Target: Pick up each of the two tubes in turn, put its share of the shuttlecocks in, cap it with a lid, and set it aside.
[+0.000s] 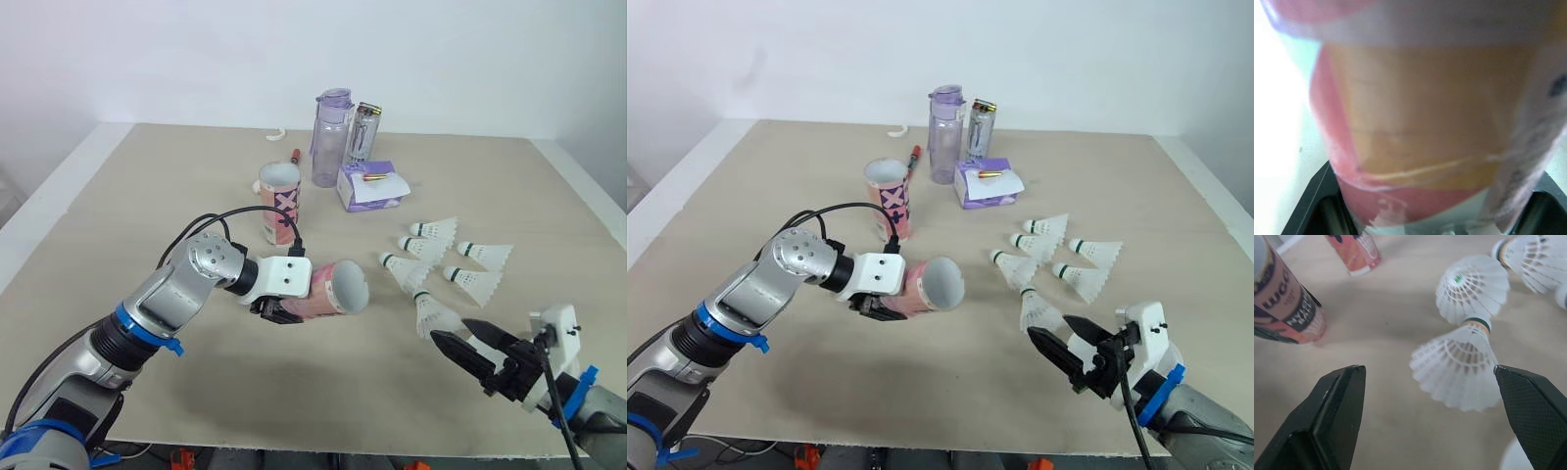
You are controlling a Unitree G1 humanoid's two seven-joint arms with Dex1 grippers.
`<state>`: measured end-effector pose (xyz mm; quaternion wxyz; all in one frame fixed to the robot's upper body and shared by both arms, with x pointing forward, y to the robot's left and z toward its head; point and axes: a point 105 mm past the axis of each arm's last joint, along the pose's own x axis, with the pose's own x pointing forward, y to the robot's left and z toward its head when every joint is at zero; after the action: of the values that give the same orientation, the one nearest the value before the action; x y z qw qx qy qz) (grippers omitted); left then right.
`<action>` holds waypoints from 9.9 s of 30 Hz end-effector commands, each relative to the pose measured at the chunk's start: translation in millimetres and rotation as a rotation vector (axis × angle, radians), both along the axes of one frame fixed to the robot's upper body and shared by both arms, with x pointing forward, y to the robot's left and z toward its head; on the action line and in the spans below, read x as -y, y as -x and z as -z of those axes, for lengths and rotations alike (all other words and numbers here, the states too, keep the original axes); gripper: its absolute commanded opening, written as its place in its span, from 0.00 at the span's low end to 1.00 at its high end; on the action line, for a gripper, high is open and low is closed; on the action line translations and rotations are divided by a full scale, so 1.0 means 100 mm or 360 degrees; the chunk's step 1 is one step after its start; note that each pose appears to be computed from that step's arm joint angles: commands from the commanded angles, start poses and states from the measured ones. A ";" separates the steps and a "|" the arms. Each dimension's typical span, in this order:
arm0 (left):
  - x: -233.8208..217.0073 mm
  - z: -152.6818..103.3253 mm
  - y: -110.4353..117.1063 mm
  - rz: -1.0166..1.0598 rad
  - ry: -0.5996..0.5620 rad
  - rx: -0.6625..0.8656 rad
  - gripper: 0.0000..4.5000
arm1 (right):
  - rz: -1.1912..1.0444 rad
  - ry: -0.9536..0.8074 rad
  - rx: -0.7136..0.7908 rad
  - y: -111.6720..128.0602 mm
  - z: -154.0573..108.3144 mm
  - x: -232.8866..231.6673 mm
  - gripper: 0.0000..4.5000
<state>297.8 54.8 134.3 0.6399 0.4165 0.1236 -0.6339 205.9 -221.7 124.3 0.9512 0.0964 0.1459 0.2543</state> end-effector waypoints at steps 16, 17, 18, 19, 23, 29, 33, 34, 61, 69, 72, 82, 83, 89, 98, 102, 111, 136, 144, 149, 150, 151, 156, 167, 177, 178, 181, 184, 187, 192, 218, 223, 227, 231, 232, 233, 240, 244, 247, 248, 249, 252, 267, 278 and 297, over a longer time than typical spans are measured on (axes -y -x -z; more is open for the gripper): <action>-0.05 0.10 -0.01 -0.0067 -0.0023 -0.0014 0.67 | -0.0115 -0.0012 -0.0017 0.09 -0.10 -0.02 1.00; -0.05 0.10 -0.02 -0.0068 -0.0023 -0.0014 0.67 | -0.0130 -0.0025 -0.0021 0.10 -0.11 -0.04 1.00; -0.05 0.10 -0.02 -0.0068 -0.0021 -0.0013 0.67 | -0.0149 -0.0038 -0.0030 0.12 -0.11 -0.09 1.00; -0.04 0.10 -0.02 -0.0069 -0.0017 -0.0013 0.67 | -0.0157 -0.0045 -0.0036 0.13 -0.10 -0.12 1.00; -0.03 0.10 -0.02 -0.0068 -0.0011 -0.0014 0.67 | -0.0156 -0.0093 -0.0046 0.14 -0.09 -0.23 1.00; -0.05 0.11 -0.04 -0.0085 -0.0016 -0.0011 0.67 | -0.0201 -0.0150 -0.0050 0.12 -0.06 -0.44 1.00; -0.06 0.11 -0.04 -0.0094 -0.0011 -0.0008 0.67 | -0.0195 -0.0176 -0.0049 0.05 -0.03 -0.52 1.00; -0.06 0.11 -0.05 -0.0098 -0.0011 -0.0005 0.67 | -0.0189 -0.0173 -0.0050 0.03 -0.01 -0.53 1.00; -0.08 0.13 -0.06 -0.0129 -0.0009 -0.0010 0.67 | 0.0160 0.0063 0.0036 -0.21 0.03 -0.05 1.00; -0.08 0.13 -0.06 -0.0135 -0.0007 -0.0011 0.67 | 0.0191 0.0026 0.0034 -0.27 0.06 -0.11 1.00; -0.09 0.14 -0.06 -0.0142 -0.0006 -0.0016 0.67 | 0.0212 0.0007 0.0033 -0.31 0.06 -0.13 1.00; -0.09 0.15 -0.06 -0.0159 -0.0003 -0.0016 0.67 | 0.0276 0.0026 0.0002 -0.38 0.11 -0.08 1.00; -0.10 0.16 -0.06 -0.0161 -0.0004 -0.0016 0.67 | 0.0281 0.0026 -0.0001 -0.39 0.11 -0.08 1.00; -0.09 0.16 -0.07 -0.0165 -0.0003 -0.0010 0.67 | 0.0343 0.0066 -0.0015 -0.43 0.14 0.00 0.55; -0.10 0.16 -0.08 -0.0164 -0.0007 -0.0001 0.67 | 0.0390 0.0098 -0.0031 -0.44 0.18 0.05 0.01; -0.10 0.16 -0.09 -0.0157 -0.0007 0.0004 0.67 | 0.0406 0.0106 -0.0005 -0.43 0.15 0.07 0.01; -0.10 0.14 -0.15 -0.0138 -0.0012 0.0016 0.67 | 0.0236 0.0352 0.0221 -0.37 -0.31 0.07 0.01; 0.03 0.09 -0.08 -0.0149 0.0071 -0.0221 0.67 | -0.1225 0.1423 0.1163 -0.30 -1.15 -0.95 0.01; 0.04 0.11 -0.07 -0.0156 0.0064 -0.0206 0.67 | -0.1341 0.1516 0.1211 -0.36 -1.12 -1.02 0.19; 0.02 0.12 -0.06 -0.0164 0.0059 -0.0208 0.67 | -0.1309 0.1359 0.1209 -0.34 -1.24 -1.04 0.54; 0.02 0.12 -0.06 -0.0164 0.0057 -0.0207 0.67 | -0.1266 0.1279 0.1191 -0.34 -1.26 -1.04 0.62; 0.01 0.12 -0.07 -0.0165 0.0054 -0.0205 0.67 | -0.1140 0.1105 0.1146 -0.36 -1.30 -0.99 0.74; 0.01 0.14 -0.05 -0.0151 0.0042 -0.0204 0.67 | -0.0295 0.0459 0.0574 -0.55 -0.76 -0.40 0.98; -0.02 0.15 -0.04 -0.0152 0.0023 -0.0194 0.67 | 0.0221 0.0145 0.0272 -0.50 -0.26 -0.37 0.98; -0.03 0.17 -0.04 -0.0163 0.0016 -0.0185 0.67 | 0.0245 0.0086 0.0198 -0.60 -0.08 -0.41 0.98; -0.04 0.17 -0.04 -0.0167 0.0013 -0.0183 0.67 | 0.0246 0.0073 0.0197 -0.63 -0.07 -0.41 0.98; -0.06 0.18 -0.04 -0.0176 0.0010 -0.0180 0.67 | 0.0261 0.0043 0.0189 -0.71 -0.05 -0.42 0.98; -0.06 0.17 -0.05 -0.0184 0.0010 -0.0177 0.67 | 0.0262 0.0047 0.0187 -0.76 -0.02 -0.42 0.98; -0.08 0.17 -0.06 -0.0200 0.0011 -0.0172 0.67 | 0.0249 0.0037 0.0185 -0.84 -0.01 -0.45 0.98; -0.09 0.17 -0.07 -0.0211 0.0011 -0.0169 0.67 | 0.0252 0.0026 0.0188 -0.96 -0.01 -0.46 0.98; -0.09 0.19 -0.08 -0.0244 0.0025 -0.0161 0.67 | 0.0169 0.0115 0.0320 -1.12 -0.20 -0.55 0.01; -0.10 0.19 -0.09 -0.0243 0.0021 -0.0165 0.67 | -0.0094 0.0398 0.0659 -0.94 -0.68 -0.56 0.01; -0.12 0.20 -0.08 -0.0242 0.0018 -0.0195 0.67 | -0.0597 0.0880 0.1036 -0.61 -1.03 -0.63 0.01; -0.10 0.18 -0.05 -0.0232 0.0042 -0.0255 0.67 | -0.0986 0.1180 0.1234 -0.37 -1.12 -0.73 0.01; -0.09 0.17 -0.04 -0.0228 0.0052 -0.0275 0.67 | -0.1056 0.1232 0.1262 -0.33 -1.12 -0.75 0.01; -0.08 0.16 -0.03 -0.0223 0.0061 -0.0292 0.67 | -0.1105 0.1267 0.1286 -0.31 -1.12 -0.76 0.01; -0.04 0.15 -0.01 -0.0218 0.0064 -0.0307 0.67 | -0.1209 0.1368 0.1412 -0.35 -1.13 -0.89 0.01; -0.04 0.14 -0.01 -0.0215 0.0051 -0.0286 0.67 | -0.1270 0.1420 0.1448 -0.40 -1.10 -0.96 0.01; -0.05 0.15 0.00 -0.0222 0.0050 -0.0282 0.67 | -0.1334 0.1439 0.1475 -0.42 -1.08 -1.02 0.01; -0.05 0.15 -0.01 -0.0226 0.0051 -0.0282 0.67 | -0.1357 0.1442 0.1481 -0.42 -1.07 -1.04 0.01; -0.05 0.15 -0.01 -0.0228 0.0051 -0.0282 0.67 | -0.1377 0.1448 0.1488 -0.42 -1.07 -1.06 0.01; -0.04 0.16 0.00 -0.0229 0.0053 -0.0282 0.67 | -0.1430 0.1454 0.1494 -0.42 -1.06 -1.11 0.01; -0.05 0.16 -0.02 -0.0232 0.0051 -0.0275 0.67 | -0.0791 0.0829 0.1138 -0.45 -1.24 -0.62 0.98; -0.04 0.17 -0.03 -0.0213 0.0039 -0.0272 0.67 | 0.0152 0.0412 0.0556 -0.46 -0.64 0.53 0.98; -0.07 0.18 0.00 -0.0232 0.0035 -0.0279 0.67 | 0.0269 0.0301 0.0213 -0.56 0.03 0.77 0.98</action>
<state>303.2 55.6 131.5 0.6842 0.3466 0.1680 -0.6193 258.1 -297.8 115.0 0.9804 0.0070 0.1114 0.1624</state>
